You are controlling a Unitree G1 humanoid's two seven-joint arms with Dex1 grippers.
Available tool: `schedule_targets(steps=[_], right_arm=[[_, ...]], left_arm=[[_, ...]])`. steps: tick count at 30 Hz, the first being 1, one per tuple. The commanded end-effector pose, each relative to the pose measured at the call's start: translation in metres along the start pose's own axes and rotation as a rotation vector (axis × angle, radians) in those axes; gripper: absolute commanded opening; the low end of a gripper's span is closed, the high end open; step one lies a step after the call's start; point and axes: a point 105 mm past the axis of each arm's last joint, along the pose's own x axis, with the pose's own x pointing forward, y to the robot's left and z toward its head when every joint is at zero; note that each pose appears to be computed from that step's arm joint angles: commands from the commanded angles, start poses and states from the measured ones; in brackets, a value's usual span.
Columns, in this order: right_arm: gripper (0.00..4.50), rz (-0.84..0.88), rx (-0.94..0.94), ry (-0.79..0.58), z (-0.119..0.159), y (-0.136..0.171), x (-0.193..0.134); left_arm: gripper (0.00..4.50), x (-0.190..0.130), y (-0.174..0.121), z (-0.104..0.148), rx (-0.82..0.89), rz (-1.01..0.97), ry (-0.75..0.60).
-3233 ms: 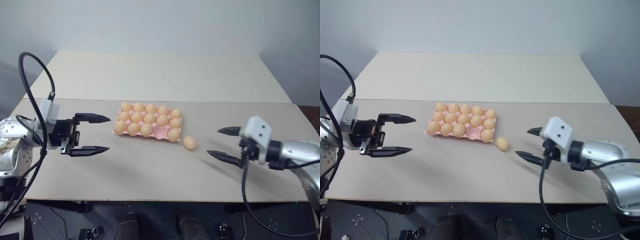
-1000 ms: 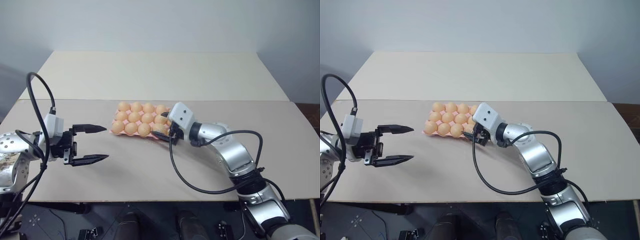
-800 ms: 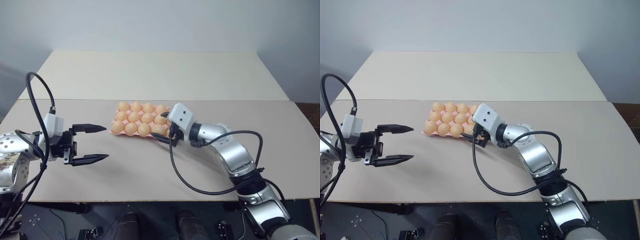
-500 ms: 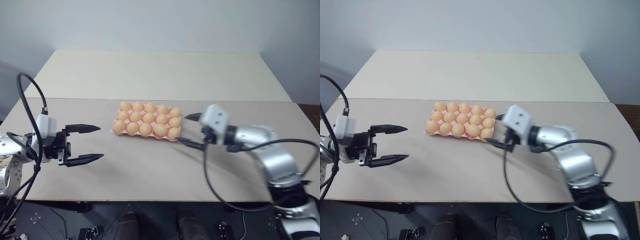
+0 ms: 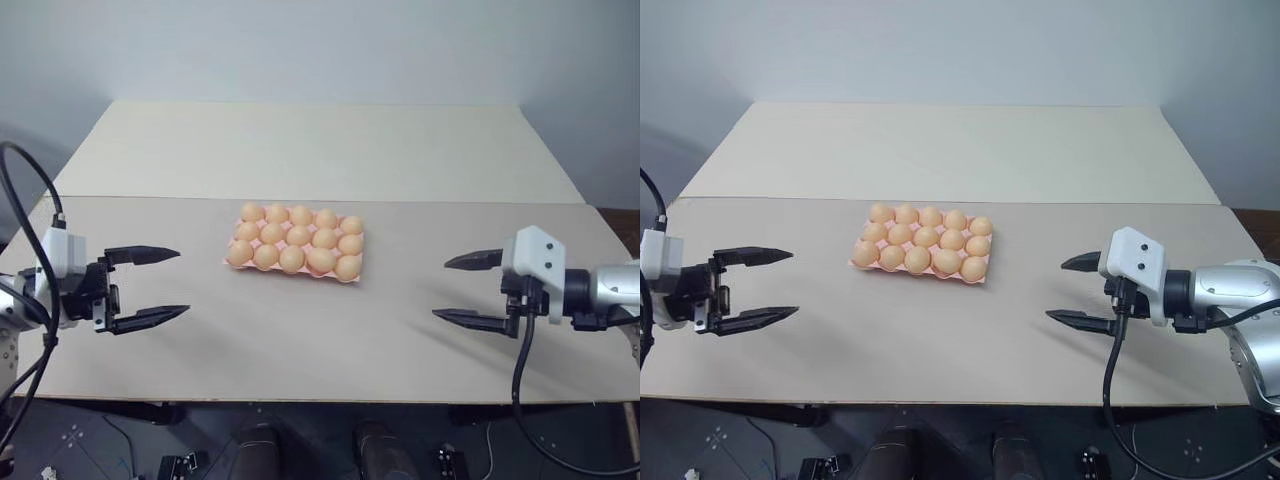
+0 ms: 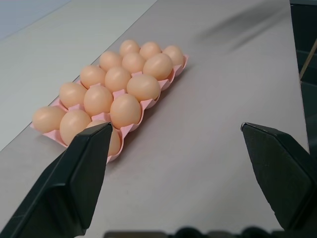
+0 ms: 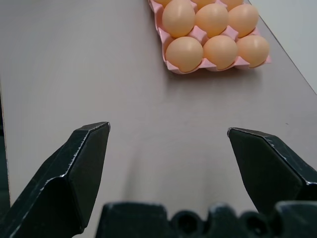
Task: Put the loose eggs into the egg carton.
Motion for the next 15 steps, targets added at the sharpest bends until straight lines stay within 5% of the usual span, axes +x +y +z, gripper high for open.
schedule_targets(steps=[1,15], right_arm=[[4.45,-0.053,-0.037,-0.017,0.01,-0.007,-0.011],[4.45,-0.113,0.033,0.041,-0.001,0.007,-0.028]], left_arm=[[4.5,-0.006,0.002,0.016,0.048,0.017,-0.011],[4.5,-0.014,0.001,0.016,0.022,0.039,0.006]])
